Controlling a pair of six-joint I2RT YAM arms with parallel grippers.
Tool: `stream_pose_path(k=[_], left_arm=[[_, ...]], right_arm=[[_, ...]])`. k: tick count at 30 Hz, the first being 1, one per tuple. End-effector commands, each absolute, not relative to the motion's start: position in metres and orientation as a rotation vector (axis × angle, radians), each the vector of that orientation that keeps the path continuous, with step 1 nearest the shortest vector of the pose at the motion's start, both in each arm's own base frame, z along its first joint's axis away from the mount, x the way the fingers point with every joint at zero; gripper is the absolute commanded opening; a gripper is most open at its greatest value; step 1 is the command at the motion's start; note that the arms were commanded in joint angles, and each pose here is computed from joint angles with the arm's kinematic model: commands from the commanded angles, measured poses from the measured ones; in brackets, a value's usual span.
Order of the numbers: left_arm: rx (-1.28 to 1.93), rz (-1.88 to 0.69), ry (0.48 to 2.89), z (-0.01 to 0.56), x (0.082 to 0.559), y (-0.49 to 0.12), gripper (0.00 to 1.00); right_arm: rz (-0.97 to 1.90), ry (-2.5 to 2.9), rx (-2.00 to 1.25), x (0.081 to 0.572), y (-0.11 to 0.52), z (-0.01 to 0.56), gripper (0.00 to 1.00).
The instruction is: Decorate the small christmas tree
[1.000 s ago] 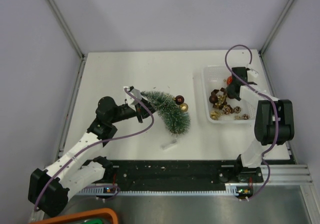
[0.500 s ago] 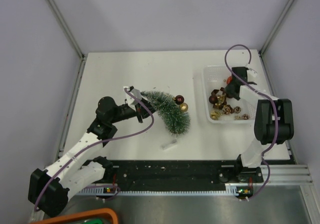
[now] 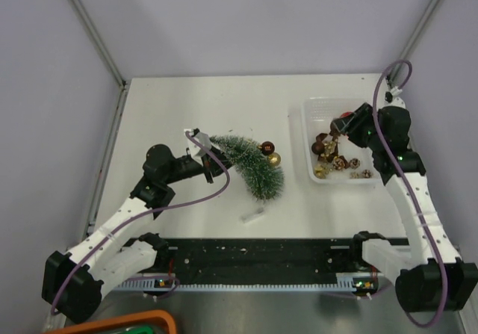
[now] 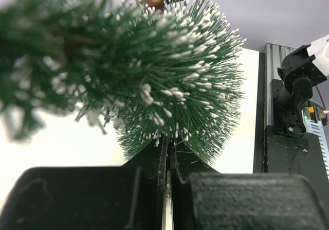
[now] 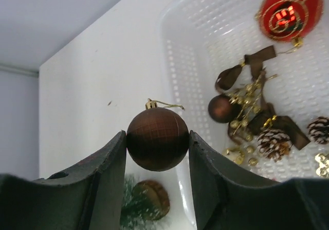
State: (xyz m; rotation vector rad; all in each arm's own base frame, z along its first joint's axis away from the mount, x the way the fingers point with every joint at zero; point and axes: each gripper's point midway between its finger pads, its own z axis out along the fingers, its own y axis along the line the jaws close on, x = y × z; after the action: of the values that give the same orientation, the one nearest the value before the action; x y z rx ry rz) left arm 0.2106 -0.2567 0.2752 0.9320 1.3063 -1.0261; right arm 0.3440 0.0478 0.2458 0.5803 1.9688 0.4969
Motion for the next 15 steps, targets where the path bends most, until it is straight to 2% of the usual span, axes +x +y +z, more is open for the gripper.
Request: stream_pose_path(k=[1,10,15], left_arm=[[0.906,-1.046,1.326,0.273,0.208,-0.256,0.0],[0.838,-1.041,1.381,0.268,0.216,-0.254,0.0],[0.838,-1.045,1.382,0.269,0.217,-0.255,0.0]], right_arm=[[0.827,2.028,0.349,0.29,0.103,0.255,0.39],[1.295,1.929,-0.018,0.214,0.172,0.297,0.36],[1.485,1.894,-0.182,0.171,0.189,0.292,0.35]])
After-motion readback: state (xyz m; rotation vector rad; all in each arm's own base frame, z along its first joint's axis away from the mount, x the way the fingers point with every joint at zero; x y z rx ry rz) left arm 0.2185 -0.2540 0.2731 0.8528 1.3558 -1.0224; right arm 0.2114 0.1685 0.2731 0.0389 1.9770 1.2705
